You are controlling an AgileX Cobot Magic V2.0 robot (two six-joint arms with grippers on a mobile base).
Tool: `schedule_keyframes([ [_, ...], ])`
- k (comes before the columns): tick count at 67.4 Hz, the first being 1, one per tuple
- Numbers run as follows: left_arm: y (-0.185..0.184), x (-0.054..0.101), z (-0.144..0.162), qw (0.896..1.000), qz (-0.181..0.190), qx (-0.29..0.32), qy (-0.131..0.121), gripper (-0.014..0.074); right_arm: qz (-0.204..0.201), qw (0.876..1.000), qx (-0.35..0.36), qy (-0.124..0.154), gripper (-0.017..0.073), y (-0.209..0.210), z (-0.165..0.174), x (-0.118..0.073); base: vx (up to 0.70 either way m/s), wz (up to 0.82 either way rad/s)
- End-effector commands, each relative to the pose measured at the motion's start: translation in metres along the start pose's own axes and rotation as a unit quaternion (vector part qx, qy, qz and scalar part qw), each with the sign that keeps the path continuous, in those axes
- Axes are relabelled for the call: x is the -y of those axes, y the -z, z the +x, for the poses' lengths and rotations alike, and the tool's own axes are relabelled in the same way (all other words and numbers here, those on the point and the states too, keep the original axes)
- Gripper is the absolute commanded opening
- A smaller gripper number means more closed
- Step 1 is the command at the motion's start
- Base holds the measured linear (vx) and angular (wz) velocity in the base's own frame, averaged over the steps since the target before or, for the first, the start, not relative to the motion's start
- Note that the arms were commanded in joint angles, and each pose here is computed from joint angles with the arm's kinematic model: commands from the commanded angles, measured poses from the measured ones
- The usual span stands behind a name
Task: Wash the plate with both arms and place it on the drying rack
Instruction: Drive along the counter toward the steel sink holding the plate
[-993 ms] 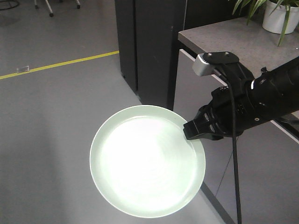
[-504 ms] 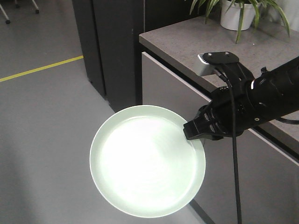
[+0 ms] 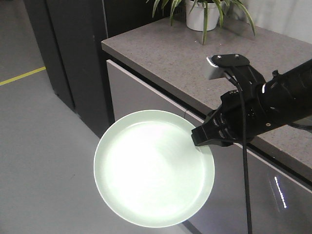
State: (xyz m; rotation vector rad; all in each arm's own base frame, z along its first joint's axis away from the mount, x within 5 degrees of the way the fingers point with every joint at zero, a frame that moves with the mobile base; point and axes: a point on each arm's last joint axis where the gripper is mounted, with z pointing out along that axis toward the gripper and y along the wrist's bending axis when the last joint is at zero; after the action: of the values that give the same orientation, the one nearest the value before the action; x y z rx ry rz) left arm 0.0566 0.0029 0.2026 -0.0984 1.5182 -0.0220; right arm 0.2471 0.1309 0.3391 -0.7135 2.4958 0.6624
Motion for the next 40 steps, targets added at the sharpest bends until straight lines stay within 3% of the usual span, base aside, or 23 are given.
schedule_keyframes([
  [1,0.0027,0.001,-0.0167,0.998,0.003,0.059,0.004,-0.0006,-0.005,0.999,0.049,0.006,-0.0001,0.0168,-0.0081,-0.008,0.07,-0.26],
  [40,0.0027,0.001,-0.0167,0.998,0.003,0.059,0.004,-0.0006,-0.005,0.999,0.049,0.006,-0.0001,0.0168,-0.0081,-0.008,0.06,-0.23],
])
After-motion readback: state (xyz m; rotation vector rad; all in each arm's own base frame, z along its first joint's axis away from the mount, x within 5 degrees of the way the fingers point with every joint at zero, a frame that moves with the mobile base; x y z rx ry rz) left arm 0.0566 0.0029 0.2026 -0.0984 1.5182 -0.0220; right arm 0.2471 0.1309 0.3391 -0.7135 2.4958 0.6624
